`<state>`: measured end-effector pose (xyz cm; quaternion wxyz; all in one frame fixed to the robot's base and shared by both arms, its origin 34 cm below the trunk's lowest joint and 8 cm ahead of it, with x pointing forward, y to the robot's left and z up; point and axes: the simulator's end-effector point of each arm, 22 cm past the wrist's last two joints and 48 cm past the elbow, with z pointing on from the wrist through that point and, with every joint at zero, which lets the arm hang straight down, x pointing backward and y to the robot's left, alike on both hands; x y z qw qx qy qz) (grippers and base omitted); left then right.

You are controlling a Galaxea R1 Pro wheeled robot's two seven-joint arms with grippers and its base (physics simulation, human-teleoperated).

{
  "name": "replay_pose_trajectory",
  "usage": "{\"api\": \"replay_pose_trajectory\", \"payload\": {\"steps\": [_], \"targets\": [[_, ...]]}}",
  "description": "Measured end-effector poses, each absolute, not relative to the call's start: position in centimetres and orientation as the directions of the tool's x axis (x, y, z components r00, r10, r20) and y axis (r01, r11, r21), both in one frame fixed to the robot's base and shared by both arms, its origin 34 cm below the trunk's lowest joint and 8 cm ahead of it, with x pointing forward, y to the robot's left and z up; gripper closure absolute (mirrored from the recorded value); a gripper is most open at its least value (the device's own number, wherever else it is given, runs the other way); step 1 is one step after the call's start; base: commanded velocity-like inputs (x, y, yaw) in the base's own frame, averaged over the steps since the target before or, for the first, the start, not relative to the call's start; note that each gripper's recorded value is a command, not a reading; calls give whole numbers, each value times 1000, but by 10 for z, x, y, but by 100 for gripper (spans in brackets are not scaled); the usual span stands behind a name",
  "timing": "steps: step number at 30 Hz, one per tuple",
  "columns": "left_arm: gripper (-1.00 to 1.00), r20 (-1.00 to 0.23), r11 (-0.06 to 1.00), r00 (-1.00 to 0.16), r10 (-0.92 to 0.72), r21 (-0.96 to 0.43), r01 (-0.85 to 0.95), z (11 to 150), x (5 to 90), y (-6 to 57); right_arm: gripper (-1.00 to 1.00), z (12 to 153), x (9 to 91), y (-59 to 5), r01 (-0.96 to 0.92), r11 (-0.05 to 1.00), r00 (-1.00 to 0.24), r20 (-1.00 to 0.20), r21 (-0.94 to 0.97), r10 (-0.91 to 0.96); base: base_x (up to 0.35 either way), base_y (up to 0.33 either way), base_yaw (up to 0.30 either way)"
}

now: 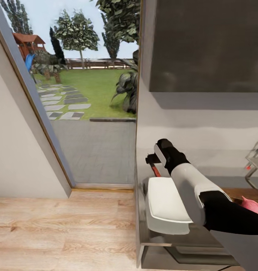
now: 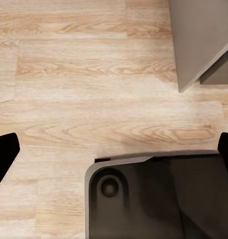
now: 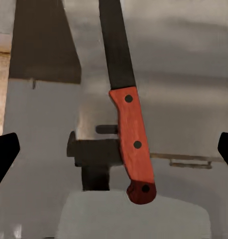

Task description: In the kitchen, take the Vidalia onion out of the sink, dice it on the chopping board with the paring knife, put the diced onion into the bowl on the countertop, then place both the paring knife and the chopping board into the sink.

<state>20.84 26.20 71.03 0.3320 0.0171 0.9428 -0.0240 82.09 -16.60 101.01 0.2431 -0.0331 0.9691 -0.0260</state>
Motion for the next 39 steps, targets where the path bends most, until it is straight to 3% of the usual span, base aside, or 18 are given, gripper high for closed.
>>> {"api": "replay_pose_trajectory", "payload": {"steps": [39], "targets": [[-100,-630,998,-776,21,-33,54,711,210,262,-100,966,792,-170,-66,995,-929,-359,-76,-89,28,-11,0]]}}
